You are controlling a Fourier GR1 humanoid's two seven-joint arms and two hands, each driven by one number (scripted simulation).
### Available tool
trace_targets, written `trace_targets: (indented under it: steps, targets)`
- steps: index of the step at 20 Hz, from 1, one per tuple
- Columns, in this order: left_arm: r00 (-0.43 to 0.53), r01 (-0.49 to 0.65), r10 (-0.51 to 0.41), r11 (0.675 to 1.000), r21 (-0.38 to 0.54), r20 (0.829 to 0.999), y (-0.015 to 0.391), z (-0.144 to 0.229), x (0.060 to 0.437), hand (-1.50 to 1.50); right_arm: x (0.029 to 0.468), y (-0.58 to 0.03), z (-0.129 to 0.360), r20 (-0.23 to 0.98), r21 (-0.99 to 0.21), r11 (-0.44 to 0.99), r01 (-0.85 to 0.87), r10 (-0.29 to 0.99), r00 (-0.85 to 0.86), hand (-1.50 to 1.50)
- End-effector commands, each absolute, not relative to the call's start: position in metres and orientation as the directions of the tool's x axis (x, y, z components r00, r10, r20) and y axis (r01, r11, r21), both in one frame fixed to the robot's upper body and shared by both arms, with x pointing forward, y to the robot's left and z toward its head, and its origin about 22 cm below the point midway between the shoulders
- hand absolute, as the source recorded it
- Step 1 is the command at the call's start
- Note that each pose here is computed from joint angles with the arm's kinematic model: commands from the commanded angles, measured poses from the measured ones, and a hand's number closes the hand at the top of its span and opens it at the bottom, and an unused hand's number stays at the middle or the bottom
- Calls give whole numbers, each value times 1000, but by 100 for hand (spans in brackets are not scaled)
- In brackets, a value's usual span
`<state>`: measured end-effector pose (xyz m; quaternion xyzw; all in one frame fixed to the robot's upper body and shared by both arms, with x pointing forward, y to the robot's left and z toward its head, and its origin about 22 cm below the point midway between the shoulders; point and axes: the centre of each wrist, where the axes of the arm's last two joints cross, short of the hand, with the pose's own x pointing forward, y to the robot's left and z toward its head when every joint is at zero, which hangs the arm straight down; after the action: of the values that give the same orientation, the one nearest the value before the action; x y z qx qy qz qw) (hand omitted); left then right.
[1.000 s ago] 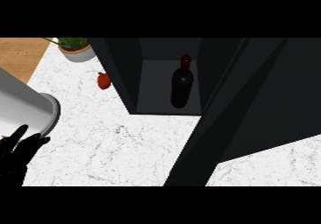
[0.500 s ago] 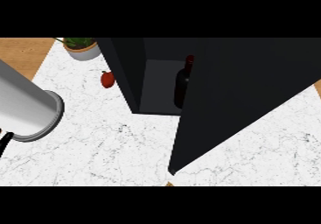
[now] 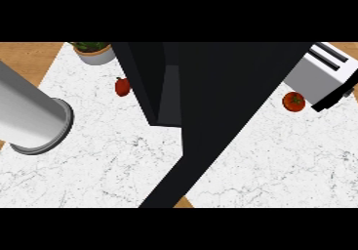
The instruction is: Pick up the wine, place it into the cabinet and close the cabinet
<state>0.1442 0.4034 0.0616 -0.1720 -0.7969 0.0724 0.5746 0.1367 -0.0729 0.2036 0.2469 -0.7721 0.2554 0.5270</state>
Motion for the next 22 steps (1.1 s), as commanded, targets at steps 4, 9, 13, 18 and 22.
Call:
trace_targets:
  steps: [4, 9, 13, 18, 22]
  targets:
    - [-296, 216, 372, 923, -318, 880, 430, 77, 143, -150, 204, -17, 240, 932, -101, 821, -561, -119, -341, 150]
    - [-272, 203, 359, 928, -311, 893, 438, 63, 129, -150, 258, 2, 257, 940, -117, 826, -551, -87, -330, 150]
    - [-283, 216, 365, 925, -312, 887, 448, 58, 121, -150, 288, 12, 262, 938, -136, 807, -574, -82, -336, 150]
    - [-305, 207, 341, 935, -288, 889, 458, 79, 137, -150, 308, 12, 268, 982, -126, 621, -774, -34, -187, 150]
    - [-301, 198, 353, 932, -304, 886, 455, 75, 137, -150, 320, 16, 239, 980, -173, 377, -910, 155, -122, 150]
